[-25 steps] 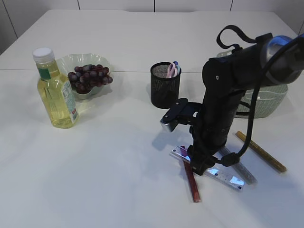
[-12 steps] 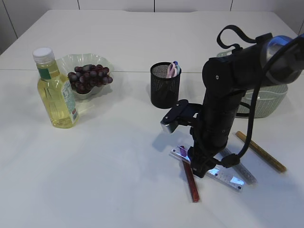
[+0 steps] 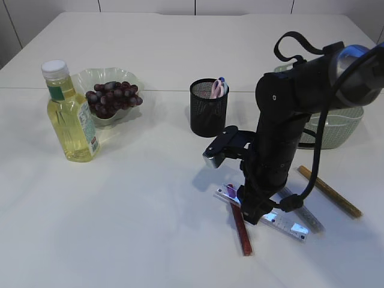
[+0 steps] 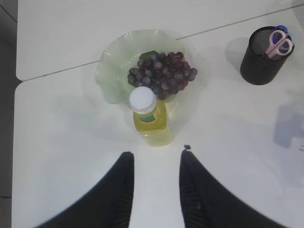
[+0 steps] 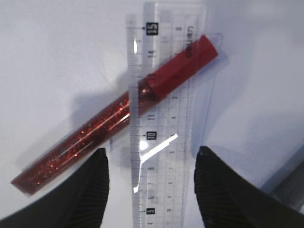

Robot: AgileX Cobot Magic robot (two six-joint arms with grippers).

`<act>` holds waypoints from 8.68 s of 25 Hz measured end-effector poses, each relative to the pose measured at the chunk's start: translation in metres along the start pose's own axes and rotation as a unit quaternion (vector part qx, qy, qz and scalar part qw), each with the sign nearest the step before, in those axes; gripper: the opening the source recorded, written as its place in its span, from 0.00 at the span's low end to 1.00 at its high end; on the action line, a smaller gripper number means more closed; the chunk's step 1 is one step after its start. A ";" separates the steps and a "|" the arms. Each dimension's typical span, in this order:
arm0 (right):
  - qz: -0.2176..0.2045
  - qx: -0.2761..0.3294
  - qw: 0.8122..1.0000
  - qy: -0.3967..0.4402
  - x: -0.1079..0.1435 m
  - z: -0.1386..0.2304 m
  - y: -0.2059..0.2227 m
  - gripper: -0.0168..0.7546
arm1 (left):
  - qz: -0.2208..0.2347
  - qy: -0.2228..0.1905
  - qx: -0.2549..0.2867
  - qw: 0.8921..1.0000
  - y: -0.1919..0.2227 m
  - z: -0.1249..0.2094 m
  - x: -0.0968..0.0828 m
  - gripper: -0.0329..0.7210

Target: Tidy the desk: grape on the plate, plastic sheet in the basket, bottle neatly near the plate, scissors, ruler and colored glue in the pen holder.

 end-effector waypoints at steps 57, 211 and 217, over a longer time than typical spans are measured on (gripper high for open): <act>-0.006 0.006 1.000 0.019 -0.001 -0.002 0.004 0.41 | 0.003 -0.001 0.001 1.000 0.000 0.000 -0.001 0.36; 0.296 -0.487 0.802 0.181 -0.158 -0.137 -0.117 0.41 | -0.009 0.003 -0.003 1.000 0.000 -0.001 0.003 0.36; 0.287 -0.492 0.797 0.201 -0.159 -0.136 -0.117 0.45 | -0.009 0.003 -0.003 1.000 0.000 -0.001 0.003 0.36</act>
Point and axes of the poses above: a point on each arm's last joint axis where the gripper is mounted, y pointing out along that axis toward the gripper, x along the wrist's bending axis when the last joint is at zero, z = x × y, the point moved 7 cm from there along y, pointing out along that axis toward the gripper, and after that the axes turned 8 degrees about -y, right-handed, at the moved point
